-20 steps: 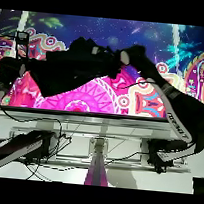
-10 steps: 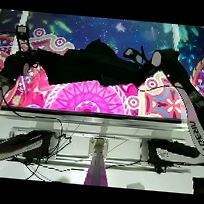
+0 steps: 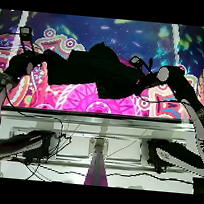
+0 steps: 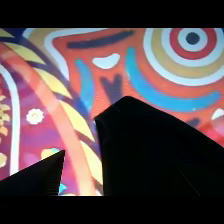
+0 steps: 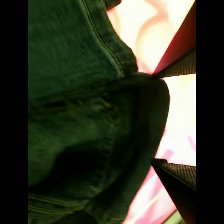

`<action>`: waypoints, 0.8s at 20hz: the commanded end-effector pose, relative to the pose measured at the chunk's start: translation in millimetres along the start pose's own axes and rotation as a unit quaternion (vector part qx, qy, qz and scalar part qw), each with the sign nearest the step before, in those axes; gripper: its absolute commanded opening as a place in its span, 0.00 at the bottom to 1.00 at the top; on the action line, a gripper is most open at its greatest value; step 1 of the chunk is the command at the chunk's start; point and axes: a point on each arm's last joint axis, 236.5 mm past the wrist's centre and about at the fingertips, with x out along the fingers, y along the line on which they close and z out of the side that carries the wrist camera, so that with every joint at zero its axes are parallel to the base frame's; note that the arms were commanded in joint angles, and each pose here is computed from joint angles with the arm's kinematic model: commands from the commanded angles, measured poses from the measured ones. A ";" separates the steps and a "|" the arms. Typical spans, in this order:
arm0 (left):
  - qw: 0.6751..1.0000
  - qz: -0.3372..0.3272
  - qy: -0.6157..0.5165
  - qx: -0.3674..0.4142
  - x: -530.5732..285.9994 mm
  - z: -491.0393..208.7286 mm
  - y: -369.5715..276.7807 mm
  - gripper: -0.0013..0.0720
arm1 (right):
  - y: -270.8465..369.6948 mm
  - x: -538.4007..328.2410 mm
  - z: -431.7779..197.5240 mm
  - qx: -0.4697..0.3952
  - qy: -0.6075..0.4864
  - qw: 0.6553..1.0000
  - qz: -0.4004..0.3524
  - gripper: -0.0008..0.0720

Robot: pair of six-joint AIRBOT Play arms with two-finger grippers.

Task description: Fold the clothes and pants, and hang the long-sleeved shirts on hangers.

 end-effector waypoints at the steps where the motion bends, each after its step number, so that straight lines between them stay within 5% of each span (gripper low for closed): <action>1: 1.000 0.015 0.023 -0.006 -24.2 -1.9 8.6 0.98 | 9.1 -2.3 18.3 0.031 -0.040 0.999 0.019 0.77; 5: 0.983 0.078 0.168 0.010 -71.4 -61.6 57.1 0.96 | 15.0 -4.2 32.7 0.050 -0.070 0.996 0.033 0.77; 7: 0.962 0.058 0.267 0.016 -85.1 -108.1 63.5 0.71 | 11.8 -5.1 40.5 0.054 -0.086 0.994 0.028 0.77; 8: 0.954 0.021 0.300 0.005 -87.0 -125.4 55.1 0.67 | 9.2 -5.7 44.0 0.056 -0.094 0.994 0.023 0.77; 10: 0.947 -0.040 0.314 -0.058 -80.1 -136.1 36.1 0.19 | 3.7 -6.8 50.0 0.056 -0.108 0.993 0.012 0.77; 11: 0.945 -0.056 0.310 -0.092 -74.3 -135.7 30.6 0.15 | 1.3 -7.4 52.6 0.055 -0.114 0.992 0.007 0.77; 12: 0.942 -0.063 0.306 -0.120 -67.9 -135.8 29.4 0.16 | -0.1 -7.8 54.1 0.055 -0.117 0.992 0.004 0.77; 13: 0.942 -0.061 0.305 -0.128 -62.5 -137.9 32.4 0.27 | -1.5 -8.1 55.5 0.056 -0.120 0.991 0.002 0.77; 14: 0.940 -0.057 0.311 -0.128 -57.9 -143.2 35.9 0.62 | -2.8 -8.5 57.0 0.056 -0.124 0.991 -0.001 0.77; 15: 0.938 -0.055 0.317 -0.127 -53.0 -148.5 37.1 0.78 | -4.3 -8.9 58.6 0.056 -0.127 0.990 -0.004 0.77; 16: 0.934 -0.057 0.328 -0.130 -48.4 -156.1 35.2 0.78 | -6.5 -9.4 60.8 0.057 -0.133 0.989 -0.008 0.77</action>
